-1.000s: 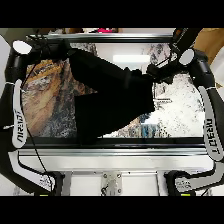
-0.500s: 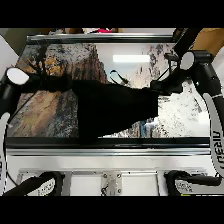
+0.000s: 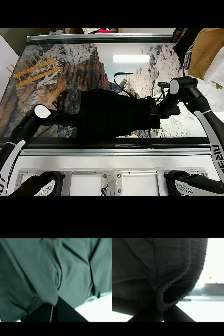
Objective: Fold the clothes and pants, and hang the long-sleeved shirts on hangers.
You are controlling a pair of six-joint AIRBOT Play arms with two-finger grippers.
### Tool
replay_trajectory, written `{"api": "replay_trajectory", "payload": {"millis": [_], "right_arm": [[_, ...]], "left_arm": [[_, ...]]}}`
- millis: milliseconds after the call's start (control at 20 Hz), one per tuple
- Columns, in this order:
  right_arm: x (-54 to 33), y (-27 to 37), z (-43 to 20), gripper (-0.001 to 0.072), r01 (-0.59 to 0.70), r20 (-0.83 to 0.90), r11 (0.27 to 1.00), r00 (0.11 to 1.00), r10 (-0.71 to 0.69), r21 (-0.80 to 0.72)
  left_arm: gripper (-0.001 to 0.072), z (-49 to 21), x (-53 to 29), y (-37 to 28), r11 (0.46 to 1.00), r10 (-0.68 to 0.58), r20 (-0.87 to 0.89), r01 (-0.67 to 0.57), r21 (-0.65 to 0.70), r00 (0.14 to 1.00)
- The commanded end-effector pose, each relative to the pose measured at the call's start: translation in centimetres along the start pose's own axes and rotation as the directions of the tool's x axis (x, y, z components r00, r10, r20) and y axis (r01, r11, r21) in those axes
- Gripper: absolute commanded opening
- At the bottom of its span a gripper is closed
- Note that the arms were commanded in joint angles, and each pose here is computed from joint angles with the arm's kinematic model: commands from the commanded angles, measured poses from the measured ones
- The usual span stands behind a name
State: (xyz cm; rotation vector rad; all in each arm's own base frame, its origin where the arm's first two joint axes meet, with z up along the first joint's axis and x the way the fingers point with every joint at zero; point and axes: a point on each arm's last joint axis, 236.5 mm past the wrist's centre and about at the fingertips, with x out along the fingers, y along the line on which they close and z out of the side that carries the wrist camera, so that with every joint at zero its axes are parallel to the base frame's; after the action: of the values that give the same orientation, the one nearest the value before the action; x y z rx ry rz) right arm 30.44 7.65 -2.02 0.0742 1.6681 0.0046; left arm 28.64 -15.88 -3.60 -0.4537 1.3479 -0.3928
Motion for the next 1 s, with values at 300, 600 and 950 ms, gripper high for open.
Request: {"api": "replay_trajectory", "payload": {"millis": [300, 600, 950], "right_arm": [[2.7, 2.4, -2.2, 0.0536, -0.113, -0.068, 0.993, 0.991, 0.115, 0.033], [-5.9, 2.9, 0.4, 0.0611, -0.301, 0.166, 0.953, 0.939, 0.302, -0.03], [-4.9, -8.6, 0.9, 0.072, -0.449, 0.31, 0.87, 0.873, 0.377, 0.205]], "left_arm": [[0.0389, -2.2, 2.8, 2.4, 0.999, 0.032, -0.069, -0.035, -0.037, 0.997], [0.0546, 3.4, -6.6, 1.0, 1.0, 0.0, 0.224, 0.004, -0.02, 0.975], [0.0021, 2.5, -9.6, -3.5, 0.996, -0.069, 0.306, 0.049, 0.073, 0.95]]}}
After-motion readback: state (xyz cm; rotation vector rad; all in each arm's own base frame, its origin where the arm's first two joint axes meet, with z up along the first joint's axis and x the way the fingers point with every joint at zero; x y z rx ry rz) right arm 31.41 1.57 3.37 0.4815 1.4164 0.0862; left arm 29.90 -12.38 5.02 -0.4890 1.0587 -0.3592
